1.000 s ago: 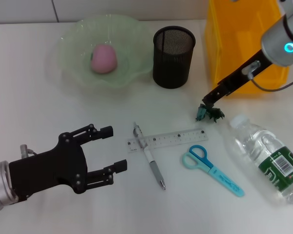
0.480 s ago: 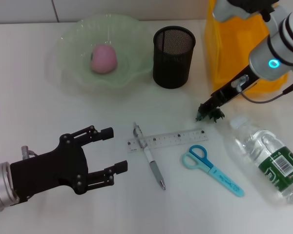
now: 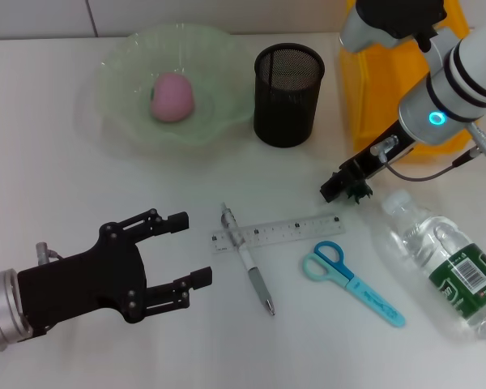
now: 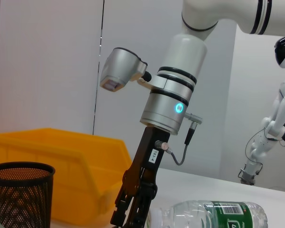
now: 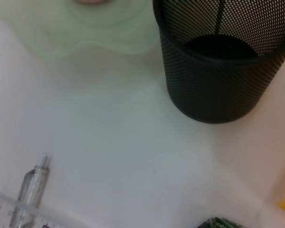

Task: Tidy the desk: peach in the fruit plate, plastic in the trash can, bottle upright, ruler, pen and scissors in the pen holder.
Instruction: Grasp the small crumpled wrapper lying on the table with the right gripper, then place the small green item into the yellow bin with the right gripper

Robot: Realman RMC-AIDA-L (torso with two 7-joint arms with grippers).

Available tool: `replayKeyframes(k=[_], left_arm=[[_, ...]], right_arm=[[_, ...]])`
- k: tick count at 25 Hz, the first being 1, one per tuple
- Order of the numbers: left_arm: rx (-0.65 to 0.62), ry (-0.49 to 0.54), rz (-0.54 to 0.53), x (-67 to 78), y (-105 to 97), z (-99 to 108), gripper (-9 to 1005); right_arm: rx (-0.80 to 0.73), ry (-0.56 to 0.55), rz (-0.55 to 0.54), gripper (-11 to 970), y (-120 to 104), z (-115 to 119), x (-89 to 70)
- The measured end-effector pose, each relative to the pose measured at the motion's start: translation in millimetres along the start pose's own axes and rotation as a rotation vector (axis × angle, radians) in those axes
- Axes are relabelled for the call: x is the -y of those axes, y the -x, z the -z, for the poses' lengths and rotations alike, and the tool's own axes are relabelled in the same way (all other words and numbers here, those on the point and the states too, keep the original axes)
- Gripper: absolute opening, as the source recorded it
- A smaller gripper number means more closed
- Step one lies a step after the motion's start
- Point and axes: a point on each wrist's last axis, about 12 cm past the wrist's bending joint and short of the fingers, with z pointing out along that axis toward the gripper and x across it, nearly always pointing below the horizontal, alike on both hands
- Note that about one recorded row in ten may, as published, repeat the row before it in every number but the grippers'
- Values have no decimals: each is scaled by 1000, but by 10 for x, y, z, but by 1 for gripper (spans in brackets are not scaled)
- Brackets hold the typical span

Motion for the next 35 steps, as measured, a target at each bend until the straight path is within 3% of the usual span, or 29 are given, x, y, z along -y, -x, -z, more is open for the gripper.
replayKeyframes(k=[7, 19, 24, 35], left_arm=[[0, 0, 2, 3, -3, 1, 771], [-2, 3, 2, 2, -6, 2, 768], [-2, 3, 2, 1, -6, 1, 767], [-3, 5, 4, 6, -12, 8, 764]], right_arm=[[10, -6, -6, 834, 5, -75, 15], [2, -5, -18, 676, -3, -166, 28], [21, 19, -21, 435, 8, -146, 18], [84, 40, -2, 353, 12, 89, -7]])
